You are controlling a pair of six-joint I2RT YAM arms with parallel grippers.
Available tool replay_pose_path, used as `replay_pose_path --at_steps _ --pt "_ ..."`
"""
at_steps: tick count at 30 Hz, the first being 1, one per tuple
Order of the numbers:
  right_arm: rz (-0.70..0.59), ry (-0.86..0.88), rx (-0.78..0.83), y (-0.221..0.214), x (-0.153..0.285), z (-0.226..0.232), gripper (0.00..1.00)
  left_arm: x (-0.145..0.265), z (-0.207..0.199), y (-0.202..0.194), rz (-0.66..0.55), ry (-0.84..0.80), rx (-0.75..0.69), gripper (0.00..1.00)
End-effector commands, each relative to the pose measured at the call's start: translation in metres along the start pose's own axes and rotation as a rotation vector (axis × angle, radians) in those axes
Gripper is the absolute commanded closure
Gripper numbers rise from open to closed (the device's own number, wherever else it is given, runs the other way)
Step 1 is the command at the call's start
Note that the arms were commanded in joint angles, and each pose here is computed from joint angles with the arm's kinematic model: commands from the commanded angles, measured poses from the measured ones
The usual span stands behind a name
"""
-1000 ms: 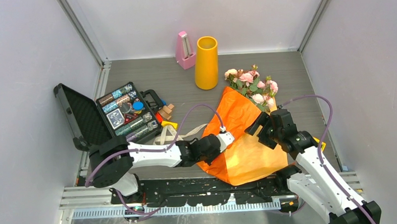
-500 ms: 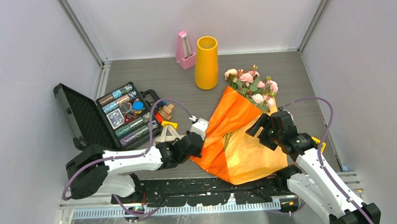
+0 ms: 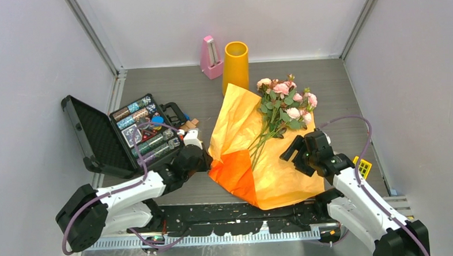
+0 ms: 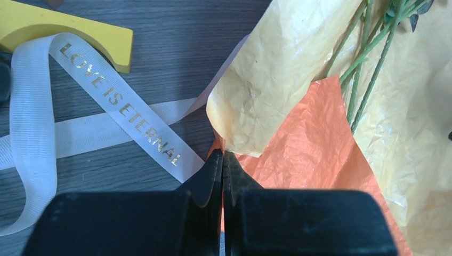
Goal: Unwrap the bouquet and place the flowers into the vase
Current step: Unfold the wrapping paper at the center of the board.
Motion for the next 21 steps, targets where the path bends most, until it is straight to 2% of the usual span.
replay_pose_path --at_steps 1,11,19,21 --pt "-0.062 0.009 -0.013 0.009 -0.009 0.002 0.2 0.003 0.007 0.011 -0.027 0.017 0.05 1.0" --pt "-0.093 -0.059 -0.009 0.01 -0.02 -0.016 0.2 0.008 0.038 0.015 0.016 0.173 -0.054 1.0" --pt "-0.106 -0.086 0.008 0.013 -0.023 -0.019 0.2 0.011 0.051 0.023 0.058 0.237 -0.161 1.0" --pt "-0.106 -0.085 0.009 0.013 -0.023 -0.018 0.2 0.014 0.05 0.031 0.063 0.243 -0.19 0.97"
Point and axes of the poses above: each gripper's point midway between its finger pads, its own x axis back along the fingers, its own z axis along the line the jaws close on, y = z × x, the point moved 4 cm from there along x, back along the fingers, and after that the axes turned 15 degrees about -x, right-handed, at the moved point
